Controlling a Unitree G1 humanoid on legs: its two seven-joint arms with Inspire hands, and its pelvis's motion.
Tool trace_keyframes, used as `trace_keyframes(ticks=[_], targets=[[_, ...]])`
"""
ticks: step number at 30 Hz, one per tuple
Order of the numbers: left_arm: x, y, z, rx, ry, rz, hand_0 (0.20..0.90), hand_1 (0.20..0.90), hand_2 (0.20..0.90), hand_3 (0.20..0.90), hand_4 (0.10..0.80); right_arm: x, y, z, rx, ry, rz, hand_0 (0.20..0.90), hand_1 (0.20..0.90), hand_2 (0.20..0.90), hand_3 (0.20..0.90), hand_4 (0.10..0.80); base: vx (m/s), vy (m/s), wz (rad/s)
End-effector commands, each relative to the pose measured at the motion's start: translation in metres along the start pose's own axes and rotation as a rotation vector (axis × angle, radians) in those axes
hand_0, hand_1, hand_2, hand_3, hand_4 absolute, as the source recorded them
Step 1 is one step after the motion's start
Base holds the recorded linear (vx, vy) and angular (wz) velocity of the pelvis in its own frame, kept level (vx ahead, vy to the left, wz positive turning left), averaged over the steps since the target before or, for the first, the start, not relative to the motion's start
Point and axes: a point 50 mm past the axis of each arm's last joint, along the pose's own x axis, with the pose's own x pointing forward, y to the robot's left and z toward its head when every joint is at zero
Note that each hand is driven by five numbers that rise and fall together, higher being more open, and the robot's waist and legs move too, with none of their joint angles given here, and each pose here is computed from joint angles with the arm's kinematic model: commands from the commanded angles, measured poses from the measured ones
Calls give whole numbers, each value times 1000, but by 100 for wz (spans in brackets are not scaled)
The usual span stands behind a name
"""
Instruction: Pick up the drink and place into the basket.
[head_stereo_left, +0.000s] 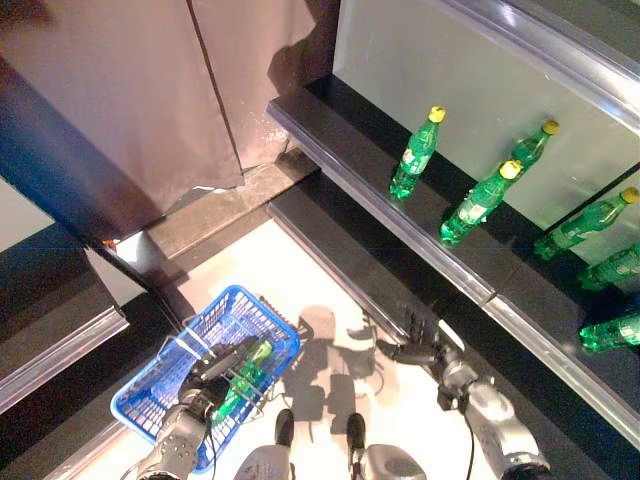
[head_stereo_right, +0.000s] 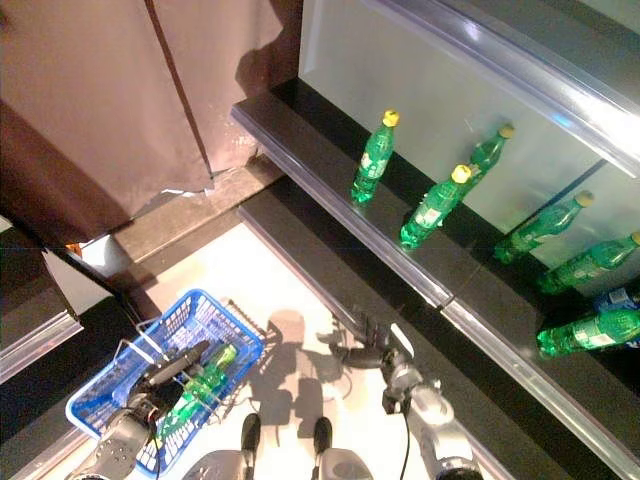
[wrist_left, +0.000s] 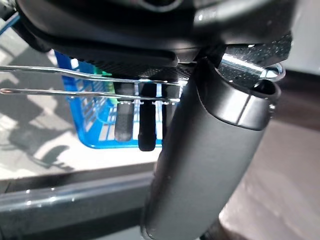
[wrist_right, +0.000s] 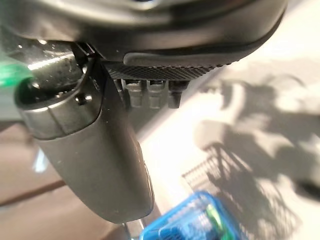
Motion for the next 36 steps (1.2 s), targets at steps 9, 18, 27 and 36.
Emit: trace_keyframes(ticks=[9, 18, 27, 36], targets=[[4, -25, 23, -222, -283, -291, 300, 300, 300, 200, 100, -21, -53, -55, 215, 128, -276, 900, 900, 900, 900, 800, 3, 20, -15], [1, -1, 8, -303, -256, -245, 300, 300, 300, 200, 100, -38, -70, -84, 246, 275, -425, 900, 900, 900, 900, 800, 3, 2, -1], [-6, 20, 3, -363, -301, -195, 300, 300, 300, 200, 100, -59, -82, -106, 341, 373, -528, 900, 900, 900, 900, 800, 34, 1, -8], [-9, 24, 8, -372, -318, -204, 300, 300, 300, 200, 100, -73, -90, -114, 333, 408, -602, 900, 900, 900, 900, 800, 9, -3, 0]])
